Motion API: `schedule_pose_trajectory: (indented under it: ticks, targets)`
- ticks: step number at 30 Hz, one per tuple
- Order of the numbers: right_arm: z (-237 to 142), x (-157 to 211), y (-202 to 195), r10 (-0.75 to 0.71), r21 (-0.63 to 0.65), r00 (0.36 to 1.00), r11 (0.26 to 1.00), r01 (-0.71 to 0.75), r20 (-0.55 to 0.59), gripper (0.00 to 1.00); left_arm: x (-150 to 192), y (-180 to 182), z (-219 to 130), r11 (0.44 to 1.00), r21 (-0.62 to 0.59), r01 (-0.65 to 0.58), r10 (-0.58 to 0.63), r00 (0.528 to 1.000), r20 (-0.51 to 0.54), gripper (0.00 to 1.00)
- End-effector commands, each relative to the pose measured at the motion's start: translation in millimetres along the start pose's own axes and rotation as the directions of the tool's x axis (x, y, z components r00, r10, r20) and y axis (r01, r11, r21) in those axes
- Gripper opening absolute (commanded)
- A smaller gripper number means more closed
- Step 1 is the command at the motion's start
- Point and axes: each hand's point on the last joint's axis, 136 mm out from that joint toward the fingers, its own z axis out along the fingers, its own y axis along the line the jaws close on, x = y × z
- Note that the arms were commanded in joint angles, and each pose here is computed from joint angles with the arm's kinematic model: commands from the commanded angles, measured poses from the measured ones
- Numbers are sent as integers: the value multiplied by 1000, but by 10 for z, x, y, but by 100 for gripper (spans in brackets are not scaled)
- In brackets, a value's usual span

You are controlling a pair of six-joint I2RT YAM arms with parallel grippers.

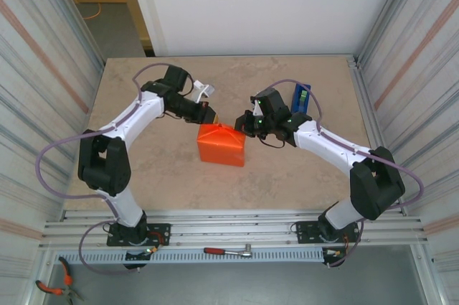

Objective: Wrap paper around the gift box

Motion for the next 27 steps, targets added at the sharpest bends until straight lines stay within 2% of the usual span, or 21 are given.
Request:
schedule_pose_trajectory:
  ticks: [1,8,18,22,27]
  targets:
    - [67,467,-596,90,206,986,977,-60,-137,0,148,-121,-49,999,47,2,-1,1000,-24,0]
    - [60,477,-607,93,209,986,976,-63,-136,0,190,-148,-79,999,44,-4,5,1000,-25,0]
    - [45,490,-636,96,215,987,974,-66,-131,0,-360,0,-286,998,-62,-5,12,993,114,0]
    - [52,504,-650,99,216,986,974,-69,-132,0,-400,73,-207,999,-46,27,-23,995,99,0]
    - [66,501,-637,98,212,986,975,-69,-133,0,-307,64,-12,999,-22,32,-32,999,28,0]
